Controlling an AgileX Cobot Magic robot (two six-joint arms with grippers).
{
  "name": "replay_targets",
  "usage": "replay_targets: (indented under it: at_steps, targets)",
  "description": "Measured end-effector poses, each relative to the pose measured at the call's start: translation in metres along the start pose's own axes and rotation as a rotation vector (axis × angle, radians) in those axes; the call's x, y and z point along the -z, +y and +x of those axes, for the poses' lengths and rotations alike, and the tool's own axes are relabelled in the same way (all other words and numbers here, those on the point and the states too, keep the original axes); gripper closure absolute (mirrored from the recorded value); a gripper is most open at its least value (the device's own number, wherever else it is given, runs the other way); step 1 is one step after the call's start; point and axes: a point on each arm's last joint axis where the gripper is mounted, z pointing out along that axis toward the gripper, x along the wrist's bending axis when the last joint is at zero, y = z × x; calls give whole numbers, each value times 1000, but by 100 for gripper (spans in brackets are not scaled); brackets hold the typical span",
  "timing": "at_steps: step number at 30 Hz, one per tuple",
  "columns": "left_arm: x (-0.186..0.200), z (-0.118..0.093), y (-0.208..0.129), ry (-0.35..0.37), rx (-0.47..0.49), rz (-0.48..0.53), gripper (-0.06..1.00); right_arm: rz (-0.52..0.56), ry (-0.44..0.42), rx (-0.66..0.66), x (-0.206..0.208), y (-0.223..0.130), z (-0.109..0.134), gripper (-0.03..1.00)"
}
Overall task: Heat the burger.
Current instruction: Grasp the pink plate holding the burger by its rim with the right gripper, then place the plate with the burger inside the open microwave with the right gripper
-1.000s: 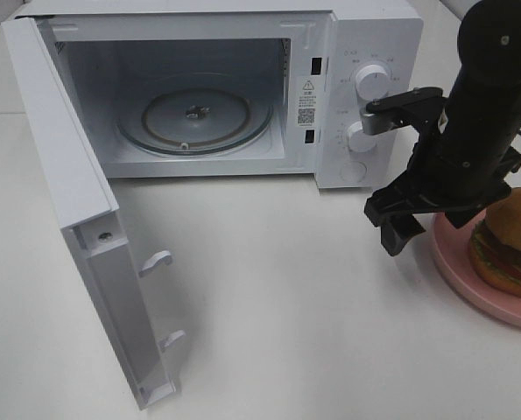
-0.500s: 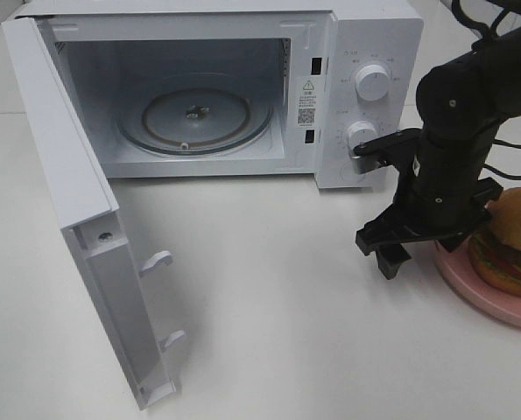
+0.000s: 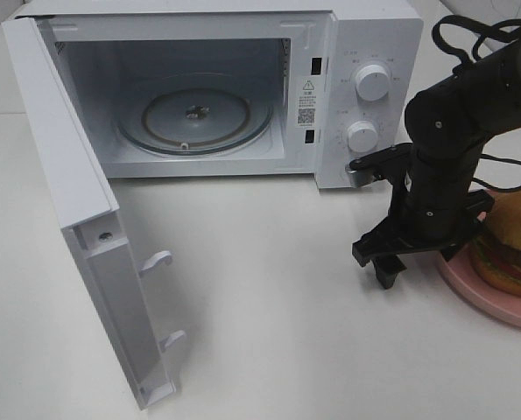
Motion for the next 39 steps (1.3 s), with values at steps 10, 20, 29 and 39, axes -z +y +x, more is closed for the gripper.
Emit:
replay_targets:
  at_steps: [10, 20, 29, 39]
  targets:
    - [0, 0, 0, 0, 0, 0, 94, -18, -10, 15, -1, 2, -1, 37]
    - [0, 0, 0, 0, 0, 0, 94, -23, -40, 44, 0, 3, -3, 87]
    - [0, 0, 0, 0, 0, 0, 94, -35, -55, 61, 0, 4, -5, 94]
    - [0, 0, 0, 0, 0, 0, 94, -62, -90, 105, 10, -5, -11, 96]
